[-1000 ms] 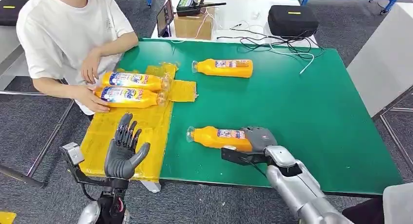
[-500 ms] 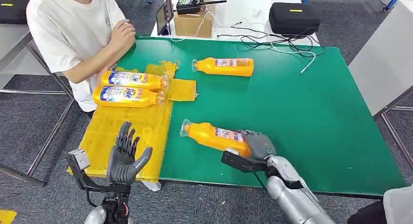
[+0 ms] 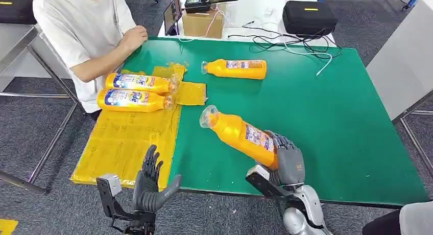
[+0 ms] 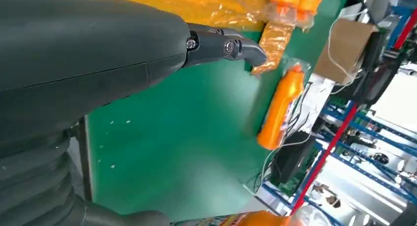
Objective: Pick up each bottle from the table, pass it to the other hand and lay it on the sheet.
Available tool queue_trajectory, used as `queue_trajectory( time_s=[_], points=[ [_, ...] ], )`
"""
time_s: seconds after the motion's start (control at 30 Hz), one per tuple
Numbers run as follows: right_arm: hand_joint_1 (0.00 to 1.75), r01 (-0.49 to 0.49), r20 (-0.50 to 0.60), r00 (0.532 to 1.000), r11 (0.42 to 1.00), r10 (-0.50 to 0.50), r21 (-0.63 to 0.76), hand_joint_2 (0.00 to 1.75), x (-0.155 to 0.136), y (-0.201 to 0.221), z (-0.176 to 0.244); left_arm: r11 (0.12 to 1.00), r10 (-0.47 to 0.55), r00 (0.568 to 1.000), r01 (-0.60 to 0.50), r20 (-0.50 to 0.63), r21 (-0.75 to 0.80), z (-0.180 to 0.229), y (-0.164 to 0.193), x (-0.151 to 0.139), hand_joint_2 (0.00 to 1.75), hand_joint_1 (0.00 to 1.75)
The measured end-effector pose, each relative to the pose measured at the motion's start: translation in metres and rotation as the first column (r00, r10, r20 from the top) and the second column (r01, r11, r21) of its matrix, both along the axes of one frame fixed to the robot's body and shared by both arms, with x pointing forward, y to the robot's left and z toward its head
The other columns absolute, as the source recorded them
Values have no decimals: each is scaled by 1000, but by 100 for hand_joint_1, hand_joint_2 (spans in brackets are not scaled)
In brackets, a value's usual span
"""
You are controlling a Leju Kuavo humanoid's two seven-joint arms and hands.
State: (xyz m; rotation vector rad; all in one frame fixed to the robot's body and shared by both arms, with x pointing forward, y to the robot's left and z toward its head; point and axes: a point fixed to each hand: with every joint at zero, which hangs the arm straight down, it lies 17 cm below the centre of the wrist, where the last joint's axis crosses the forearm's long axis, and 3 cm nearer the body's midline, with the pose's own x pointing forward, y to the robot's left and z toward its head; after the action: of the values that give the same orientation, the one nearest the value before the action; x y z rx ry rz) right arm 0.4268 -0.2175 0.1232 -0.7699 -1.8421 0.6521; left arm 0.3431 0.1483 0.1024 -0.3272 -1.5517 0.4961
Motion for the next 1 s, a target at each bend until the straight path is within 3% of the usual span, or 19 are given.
queue_trajectory(
  time_s=[0.07,0.17,0.33,0.43,0.67,0.87,1.0],
  points=[
    [175,1,10,1000,1000,-1,18,175,-2,-1,3,1000,18,1000,-18,8,17,0,1,-1,175,0],
    [175,-27,35,999,997,25,69,175,-10,7,9,982,140,986,-149,87,116,14,21,-3,175,0],
    [175,-50,21,999,991,47,122,175,-17,16,6,977,134,980,-156,148,148,28,13,-2,175,0],
    [175,-171,13,985,958,173,230,175,-35,55,1,971,161,965,-192,208,139,45,0,7,175,0],
    [175,-406,41,910,865,413,293,175,-55,144,11,996,93,982,-93,164,-6,55,-27,34,175,0],
    [175,-457,53,882,826,467,330,175,-54,170,19,973,-82,996,90,47,-213,41,-58,41,175,0],
    [175,-469,51,876,821,480,325,175,-52,173,18,954,-132,991,136,31,-268,38,-65,41,175,0]
  ],
)
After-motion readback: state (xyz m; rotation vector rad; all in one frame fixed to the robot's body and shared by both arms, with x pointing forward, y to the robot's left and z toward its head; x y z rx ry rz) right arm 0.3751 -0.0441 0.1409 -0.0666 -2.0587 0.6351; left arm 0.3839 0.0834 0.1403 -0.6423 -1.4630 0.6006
